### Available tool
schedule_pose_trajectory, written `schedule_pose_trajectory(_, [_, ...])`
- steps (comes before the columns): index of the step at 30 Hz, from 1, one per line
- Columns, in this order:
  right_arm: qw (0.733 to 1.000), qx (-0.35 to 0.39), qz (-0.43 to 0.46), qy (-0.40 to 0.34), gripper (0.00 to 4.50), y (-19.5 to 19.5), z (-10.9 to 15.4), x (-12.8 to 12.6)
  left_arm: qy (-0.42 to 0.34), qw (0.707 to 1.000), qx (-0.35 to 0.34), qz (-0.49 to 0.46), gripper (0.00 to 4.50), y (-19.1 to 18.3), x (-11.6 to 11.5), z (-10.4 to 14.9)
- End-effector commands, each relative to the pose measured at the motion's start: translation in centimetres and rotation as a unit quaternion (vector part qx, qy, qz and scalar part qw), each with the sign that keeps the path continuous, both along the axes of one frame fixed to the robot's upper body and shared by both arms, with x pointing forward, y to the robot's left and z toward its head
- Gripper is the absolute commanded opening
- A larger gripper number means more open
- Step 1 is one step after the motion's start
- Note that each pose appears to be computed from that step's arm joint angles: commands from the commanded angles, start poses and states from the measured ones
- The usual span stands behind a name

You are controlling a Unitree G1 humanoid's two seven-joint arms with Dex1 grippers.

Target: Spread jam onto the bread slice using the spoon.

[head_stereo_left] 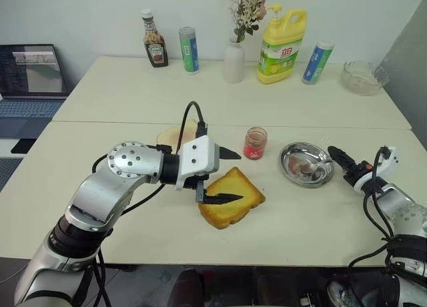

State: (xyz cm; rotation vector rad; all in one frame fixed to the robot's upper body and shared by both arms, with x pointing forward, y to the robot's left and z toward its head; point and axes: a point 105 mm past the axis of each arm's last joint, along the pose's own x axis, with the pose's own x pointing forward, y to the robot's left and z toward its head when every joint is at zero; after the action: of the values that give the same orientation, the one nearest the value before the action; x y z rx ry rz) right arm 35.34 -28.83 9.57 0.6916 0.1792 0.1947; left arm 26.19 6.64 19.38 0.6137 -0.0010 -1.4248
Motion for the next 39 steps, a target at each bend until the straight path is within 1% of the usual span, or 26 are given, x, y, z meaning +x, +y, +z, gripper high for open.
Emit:
schedule_pose_trajectory(1, [1.000,0.002,0.011,-0.023,4.32,0.2,1.1,0.5,-0.018,1.000,-0.006,-0.008,4.50,-0.3,0.0,0.9])
schedule_pose_trajectory(4, [1.000,0.007,0.009,-0.029,3.55,0.1,1.2,0.8,-0.016,1.000,-0.008,-0.010,4.50,-0.5,-0.1,0.9])
schedule_pose_trajectory(8, [0.999,0.012,0.009,-0.036,2.03,0.0,1.4,0.8,-0.017,1.000,-0.008,-0.012,4.50,-0.7,-0.1,0.9])
schedule_pose_trajectory(9, [0.999,0.013,0.009,-0.037,1.74,-0.1,1.5,0.9,-0.017,1.000,-0.008,-0.012,4.50,-0.7,-0.1,0.9])
schedule_pose_trajectory(10, [0.999,0.017,0.009,-0.040,1.30,-0.1,1.6,0.9,-0.017,1.000,-0.009,-0.012,4.50,-0.7,0.0,1.0])
schedule_pose_trajectory(11, [0.999,0.020,0.009,-0.043,0.99,-0.1,1.7,0.9,-0.017,1.000,-0.010,-0.012,4.50,-0.6,0.2,1.0])
schedule_pose_trajectory(12, [0.999,0.022,0.009,-0.045,0.52,-0.1,1.8,0.9,-0.017,1.000,-0.011,-0.011,4.50,-0.6,0.3,1.1])
schedule_pose_trajectory(13, [0.999,0.024,0.009,-0.047,0.17,-0.1,1.9,0.8,-0.017,1.000,-0.011,-0.011,4.50,-0.6,0.3,1.1])
schedule_pose_trajectory(14, [0.998,0.026,0.009,-0.049,0.02,-0.2,2.0,0.8,-0.017,1.000,-0.011,-0.011,4.50,-0.6,0.4,1.1])
schedule_pose_trajectory(19, [0.998,0.034,0.006,-0.061,0.02,-0.5,2.7,0.5,-0.006,1.000,-0.021,0.003,4.50,-0.4,0.8,0.9])
schedule_pose_trajectory(24, [0.996,0.037,-0.001,-0.084,0.02,-0.6,4.0,0.0,0.005,0.998,-0.038,0.041,4.50,0.3,1.4,0.7])
schedule_pose_trajectory(27, [0.993,0.022,0.014,-0.119,0.02,0.4,6.4,-1.1,0.010,0.993,-0.059,0.105,4.50,1.9,2.6,0.7])
schedule_pose_trajectory(29, [0.988,-0.016,0.043,-0.149,0.02,2.2,8.6,-2.2,0.018,0.985,-0.072,0.158,4.50,3.2,3.5,0.5])
schedule_pose_trajectory(32, [0.981,-0.052,0.063,-0.175,0.02,4.0,10.6,-3.2,0.021,0.976,-0.083,0.199,4.50,4.2,4.1,0.2])
schedule_pose_trajectory(33, [0.977,-0.074,0.074,-0.184,0.02,4.9,11.4,-3.5,0.023,0.973,-0.085,0.215,4.50,4.5,4.3,0.1])
schedule_pose_trajectory(34, [0.970,-0.099,0.093,-0.204,0.02,6.1,12.8,-3.7,0.026,0.969,-0.087,0.228,4.50,4.9,4.5,-0.1])
schedule_pose_trajectory(36, [0.957,-0.132,0.118,-0.229,0.02,8.1,14.5,-4.1,0.032,0.966,-0.090,0.240,4.50,5.2,4.5,-0.5])
schedule_pose_trajectory(39, [0.935,-0.167,0.151,-0.274,0.02,11.2,17.1,-3.5,0.047,0.963,-0.098,0.247,4.50,5.4,4.4,-0.9])
